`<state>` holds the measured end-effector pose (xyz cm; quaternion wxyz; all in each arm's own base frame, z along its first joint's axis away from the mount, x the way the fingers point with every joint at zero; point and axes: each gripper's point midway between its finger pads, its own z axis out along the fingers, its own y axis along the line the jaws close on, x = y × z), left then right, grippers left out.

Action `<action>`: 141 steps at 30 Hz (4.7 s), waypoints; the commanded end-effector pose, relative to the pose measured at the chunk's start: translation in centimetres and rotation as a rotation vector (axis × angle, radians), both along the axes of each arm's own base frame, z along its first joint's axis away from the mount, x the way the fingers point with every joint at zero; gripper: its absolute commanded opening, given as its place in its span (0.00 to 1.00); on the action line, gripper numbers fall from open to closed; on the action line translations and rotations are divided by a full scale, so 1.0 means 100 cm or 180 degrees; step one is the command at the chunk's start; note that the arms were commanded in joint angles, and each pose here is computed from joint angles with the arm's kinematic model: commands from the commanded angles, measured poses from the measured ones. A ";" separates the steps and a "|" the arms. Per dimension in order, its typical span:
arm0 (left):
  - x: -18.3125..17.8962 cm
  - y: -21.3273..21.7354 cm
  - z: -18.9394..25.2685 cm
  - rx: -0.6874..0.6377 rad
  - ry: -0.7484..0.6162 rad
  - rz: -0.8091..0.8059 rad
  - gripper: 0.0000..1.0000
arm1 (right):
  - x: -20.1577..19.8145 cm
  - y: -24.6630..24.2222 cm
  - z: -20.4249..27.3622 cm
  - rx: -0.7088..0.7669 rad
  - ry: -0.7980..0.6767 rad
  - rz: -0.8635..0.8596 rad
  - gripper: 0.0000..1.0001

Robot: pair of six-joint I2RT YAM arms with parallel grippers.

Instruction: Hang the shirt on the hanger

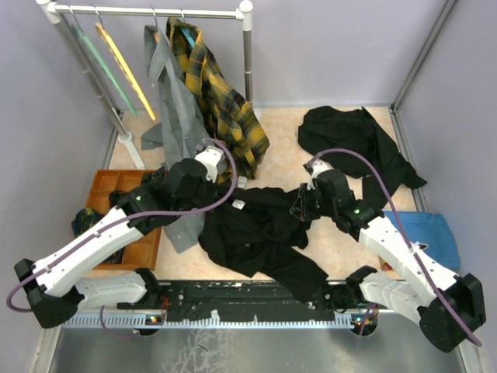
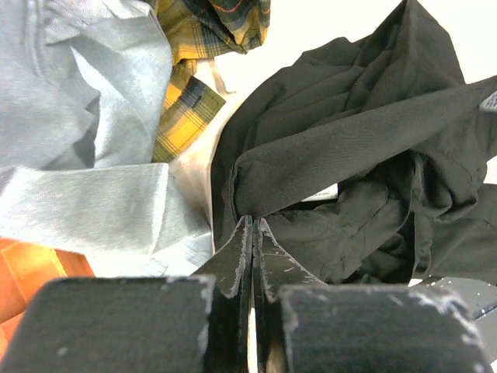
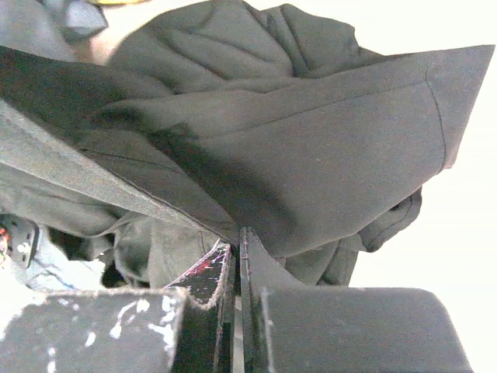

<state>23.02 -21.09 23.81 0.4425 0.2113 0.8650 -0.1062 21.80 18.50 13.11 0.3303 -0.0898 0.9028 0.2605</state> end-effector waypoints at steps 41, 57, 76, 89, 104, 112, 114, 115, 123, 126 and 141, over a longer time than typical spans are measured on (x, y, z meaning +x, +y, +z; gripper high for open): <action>-0.015 0.017 0.057 -0.0204 -0.0195 -0.0425 0.00 | 0.004 0.082 0.087 -0.0416 -0.2110 0.1371 0.81; -0.029 0.020 0.095 -0.0432 -0.0361 -0.0590 0.00 | -0.028 0.107 0.073 0.0332 -0.1767 0.2214 0.38; -0.043 0.022 0.107 -0.0571 -0.0550 -0.0802 0.00 | -0.110 0.094 0.174 0.2195 -0.0933 0.2965 0.00; -0.025 0.004 0.007 -0.0244 -0.0120 -0.0762 0.00 | -0.059 0.102 0.118 0.2903 0.0197 0.2031 0.09; -0.013 0.008 -0.001 -0.0146 -0.0092 -0.0662 0.00 | 0.024 0.012 0.076 0.0338 -0.0842 0.0311 0.74; -0.009 0.013 -0.002 -0.0122 -0.0086 -0.0573 0.00 | -0.004 0.051 0.079 -0.0504 -0.1282 0.0412 0.74; -0.008 0.014 -0.001 -0.0127 -0.0082 -0.0536 0.00 | -0.002 0.049 0.067 -0.0655 -0.1257 0.0213 0.75; -0.008 0.015 -0.001 -0.0128 -0.0079 -0.0522 0.00 | 0.000 0.045 0.061 -0.0739 -0.1211 0.0068 0.75; -0.006 0.013 -0.002 -0.0145 -0.0042 -0.0496 0.00 | -0.011 0.053 0.034 -0.0597 -0.0874 -0.0353 0.72; -0.006 0.013 -0.004 -0.0140 -0.0032 -0.0488 0.00 | -0.016 0.062 0.023 -0.0567 -0.0798 -0.0338 0.69; -0.007 0.023 0.025 -0.0227 -0.0113 -0.0367 0.00 | -0.027 0.065 0.092 -0.0088 -0.1052 0.0586 0.00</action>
